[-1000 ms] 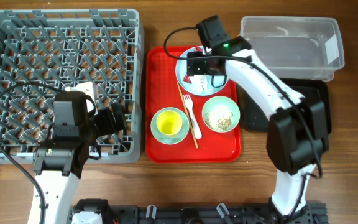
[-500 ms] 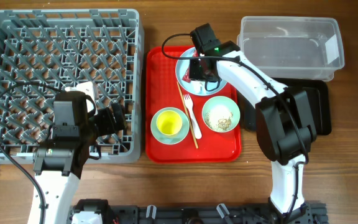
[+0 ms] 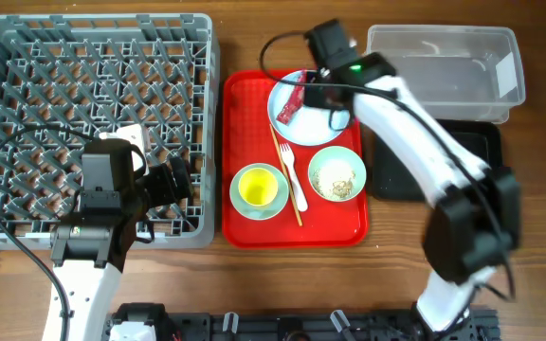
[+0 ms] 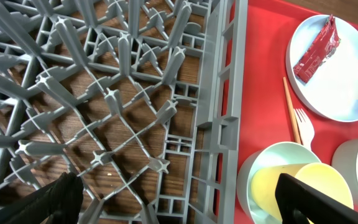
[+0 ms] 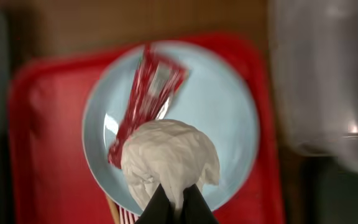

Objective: Sort waste into correct bins and load items into the dishwasher rack
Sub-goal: 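Carry the napkin with right gripper and drop it in clear bin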

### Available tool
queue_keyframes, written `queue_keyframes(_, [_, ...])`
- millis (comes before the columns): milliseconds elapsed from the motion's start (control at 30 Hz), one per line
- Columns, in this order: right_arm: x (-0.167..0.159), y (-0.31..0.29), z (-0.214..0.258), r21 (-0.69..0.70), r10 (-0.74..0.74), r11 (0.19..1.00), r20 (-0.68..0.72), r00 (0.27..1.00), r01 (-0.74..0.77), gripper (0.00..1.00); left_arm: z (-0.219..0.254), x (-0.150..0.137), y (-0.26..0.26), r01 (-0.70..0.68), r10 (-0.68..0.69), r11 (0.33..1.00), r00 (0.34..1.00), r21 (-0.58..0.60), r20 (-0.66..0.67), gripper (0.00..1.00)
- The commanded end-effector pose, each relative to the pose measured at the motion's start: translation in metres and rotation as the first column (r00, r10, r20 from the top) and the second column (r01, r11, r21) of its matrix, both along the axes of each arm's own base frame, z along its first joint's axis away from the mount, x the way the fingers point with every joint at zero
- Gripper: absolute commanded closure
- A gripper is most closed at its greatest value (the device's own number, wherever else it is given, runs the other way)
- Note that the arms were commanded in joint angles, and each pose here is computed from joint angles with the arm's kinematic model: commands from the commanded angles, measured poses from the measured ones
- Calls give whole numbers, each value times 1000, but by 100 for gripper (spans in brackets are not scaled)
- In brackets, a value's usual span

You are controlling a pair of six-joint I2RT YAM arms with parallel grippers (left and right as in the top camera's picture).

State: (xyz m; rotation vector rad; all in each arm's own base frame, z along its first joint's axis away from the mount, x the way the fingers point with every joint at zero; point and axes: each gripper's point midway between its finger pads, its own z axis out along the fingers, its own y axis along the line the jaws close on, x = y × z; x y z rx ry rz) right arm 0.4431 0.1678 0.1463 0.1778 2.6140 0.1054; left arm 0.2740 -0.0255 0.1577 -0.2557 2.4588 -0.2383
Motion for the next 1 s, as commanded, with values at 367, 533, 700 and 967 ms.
queue_keyframes(367, [26,-165,55,-54,-478,866,203,855,497,89,9,4,-1,15,-15,1000,1000,-2,23,0])
queue_keyframes(533, [28,-153,50,-1,-451,889,163,878,457,33,9,4,-1,15,-15,1000,1000,-2,23,0])
queue_keyframes(700, [28,-90,49,211,-237,953,66,969,219,27,9,4,-1,16,-16,1000,1000,-3,23,0])
queue_keyframes(967, [18,22,22,110,-11,994,102,995,-1,17,9,4,-1,16,-16,1000,1000,-3,23,0])
